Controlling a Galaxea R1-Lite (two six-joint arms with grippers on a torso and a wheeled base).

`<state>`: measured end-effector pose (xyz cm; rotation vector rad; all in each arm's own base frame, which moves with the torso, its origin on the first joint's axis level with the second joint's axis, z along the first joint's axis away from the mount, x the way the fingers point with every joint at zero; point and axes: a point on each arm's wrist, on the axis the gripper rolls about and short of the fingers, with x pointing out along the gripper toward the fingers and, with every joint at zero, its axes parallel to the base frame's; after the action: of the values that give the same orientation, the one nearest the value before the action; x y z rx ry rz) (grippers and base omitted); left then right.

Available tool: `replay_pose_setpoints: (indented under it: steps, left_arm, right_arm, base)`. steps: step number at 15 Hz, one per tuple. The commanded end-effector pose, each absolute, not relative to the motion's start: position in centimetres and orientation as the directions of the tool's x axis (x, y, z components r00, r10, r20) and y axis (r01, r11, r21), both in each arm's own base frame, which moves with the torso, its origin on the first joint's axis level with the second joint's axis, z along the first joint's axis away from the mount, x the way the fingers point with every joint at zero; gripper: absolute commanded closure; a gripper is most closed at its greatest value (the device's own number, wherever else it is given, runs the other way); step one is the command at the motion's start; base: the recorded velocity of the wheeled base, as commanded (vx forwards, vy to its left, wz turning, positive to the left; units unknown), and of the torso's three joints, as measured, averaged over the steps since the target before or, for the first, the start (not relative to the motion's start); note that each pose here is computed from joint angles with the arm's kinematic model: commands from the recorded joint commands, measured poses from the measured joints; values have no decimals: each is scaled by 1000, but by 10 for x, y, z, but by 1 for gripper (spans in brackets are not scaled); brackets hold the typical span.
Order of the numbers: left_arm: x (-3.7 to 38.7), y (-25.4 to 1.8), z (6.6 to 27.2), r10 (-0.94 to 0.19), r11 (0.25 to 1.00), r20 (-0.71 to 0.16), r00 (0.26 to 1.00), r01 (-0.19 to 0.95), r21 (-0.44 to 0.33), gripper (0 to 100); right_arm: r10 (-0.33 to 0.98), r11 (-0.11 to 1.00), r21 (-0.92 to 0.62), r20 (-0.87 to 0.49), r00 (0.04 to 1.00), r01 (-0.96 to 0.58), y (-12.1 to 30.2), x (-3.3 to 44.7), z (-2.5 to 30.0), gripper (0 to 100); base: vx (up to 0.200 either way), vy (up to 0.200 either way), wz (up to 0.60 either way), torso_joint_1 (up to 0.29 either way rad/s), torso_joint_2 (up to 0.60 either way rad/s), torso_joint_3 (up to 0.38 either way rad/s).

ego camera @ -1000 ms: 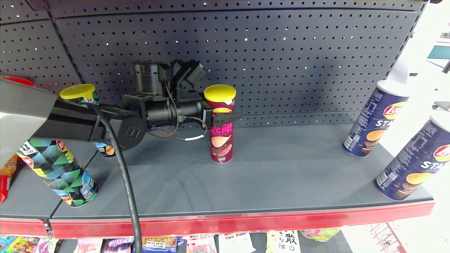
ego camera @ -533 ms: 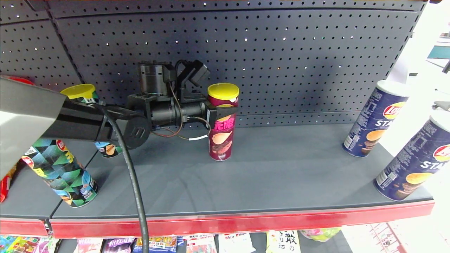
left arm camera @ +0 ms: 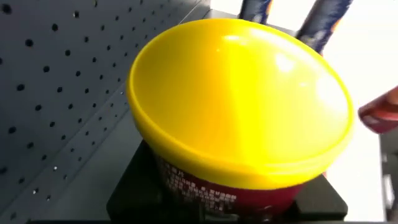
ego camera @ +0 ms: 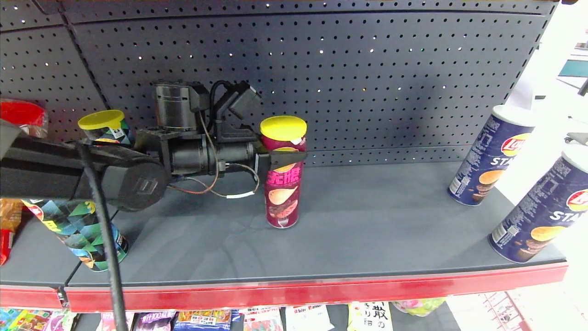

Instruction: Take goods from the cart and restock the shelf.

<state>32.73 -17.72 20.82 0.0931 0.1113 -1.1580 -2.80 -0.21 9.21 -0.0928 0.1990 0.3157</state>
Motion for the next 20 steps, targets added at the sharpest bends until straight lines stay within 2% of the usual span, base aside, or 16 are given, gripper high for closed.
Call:
replay_pose_setpoints:
  steps: [1, 7, 13, 16, 20]
  left_arm:
    - [301, -173, 226, -918, 382, -105, 382, 924, 23, 100]
    - [282, -189, 207, -941, 313, -139, 309, 950, -9, 100]
    - [276, -186, 187, -941, 312, -144, 305, 950, -25, 100]
    - [273, -187, 187, -946, 310, -112, 304, 950, -41, 100]
    - [271, -186, 184, -946, 309, -118, 303, 950, -38, 100]
  right_arm:
    - [299, 946, -59, -211, 930, -318, -2, -28, 92, 100]
    - [299, 946, -59, -210, 931, -318, -2, -28, 92, 100]
    - [299, 946, -59, -211, 930, -318, -2, -28, 92, 100]
    - [299, 946, -61, -210, 931, -318, -2, -28, 92, 100]
    - [299, 946, -61, -210, 931, -318, -2, -28, 92, 100]
  base:
    - [0, 0, 0, 0, 0, 0]
    - [0, 0, 0, 0, 0, 0]
    - [0, 0, 0, 0, 0, 0]
    - [0, 0, 0, 0, 0, 0]
    - [0, 0, 0, 0, 0, 0]
